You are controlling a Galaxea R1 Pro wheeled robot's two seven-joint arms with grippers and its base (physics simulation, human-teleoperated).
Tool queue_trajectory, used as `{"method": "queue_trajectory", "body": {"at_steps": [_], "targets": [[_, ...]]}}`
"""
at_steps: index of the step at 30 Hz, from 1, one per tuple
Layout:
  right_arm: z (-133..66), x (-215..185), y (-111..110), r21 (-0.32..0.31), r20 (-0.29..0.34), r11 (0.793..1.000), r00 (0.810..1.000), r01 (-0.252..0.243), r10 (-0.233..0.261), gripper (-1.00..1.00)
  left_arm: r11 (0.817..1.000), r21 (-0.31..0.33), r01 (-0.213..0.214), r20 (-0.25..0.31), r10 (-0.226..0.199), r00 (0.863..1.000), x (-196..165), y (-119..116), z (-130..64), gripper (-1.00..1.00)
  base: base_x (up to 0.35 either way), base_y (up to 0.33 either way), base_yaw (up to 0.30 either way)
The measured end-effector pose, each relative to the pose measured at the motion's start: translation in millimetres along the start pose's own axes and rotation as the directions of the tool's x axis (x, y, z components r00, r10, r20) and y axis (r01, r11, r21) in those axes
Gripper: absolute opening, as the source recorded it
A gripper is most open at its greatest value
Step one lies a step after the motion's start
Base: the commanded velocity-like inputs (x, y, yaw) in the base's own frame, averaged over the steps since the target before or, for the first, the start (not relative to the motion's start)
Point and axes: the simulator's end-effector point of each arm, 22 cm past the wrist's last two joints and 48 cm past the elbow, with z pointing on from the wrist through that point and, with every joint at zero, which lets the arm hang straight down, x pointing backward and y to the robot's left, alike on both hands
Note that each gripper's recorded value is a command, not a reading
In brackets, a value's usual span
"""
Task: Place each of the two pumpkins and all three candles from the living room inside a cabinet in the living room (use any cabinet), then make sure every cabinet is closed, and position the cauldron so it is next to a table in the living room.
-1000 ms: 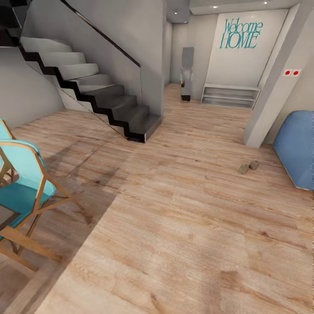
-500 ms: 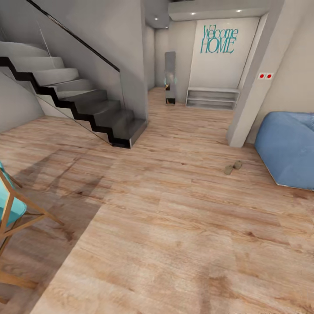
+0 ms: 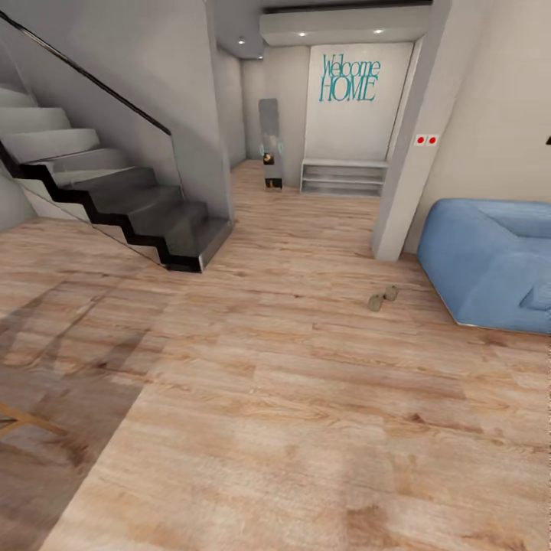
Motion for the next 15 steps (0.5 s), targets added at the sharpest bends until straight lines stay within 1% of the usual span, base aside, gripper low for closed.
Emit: {"method": "queue_trajectory", "body": {"at_steps": [15], "targets": [[-1.3,-8.4,-4.4,0.010,0.019,1.000,1.000,-0.002,0.002,1.00,1.000,0.001,0.001,0.019,-0.001,1.000,-7.4,-0.2,-3.6,1.00,0.292,-0.157,-0.177]]}}
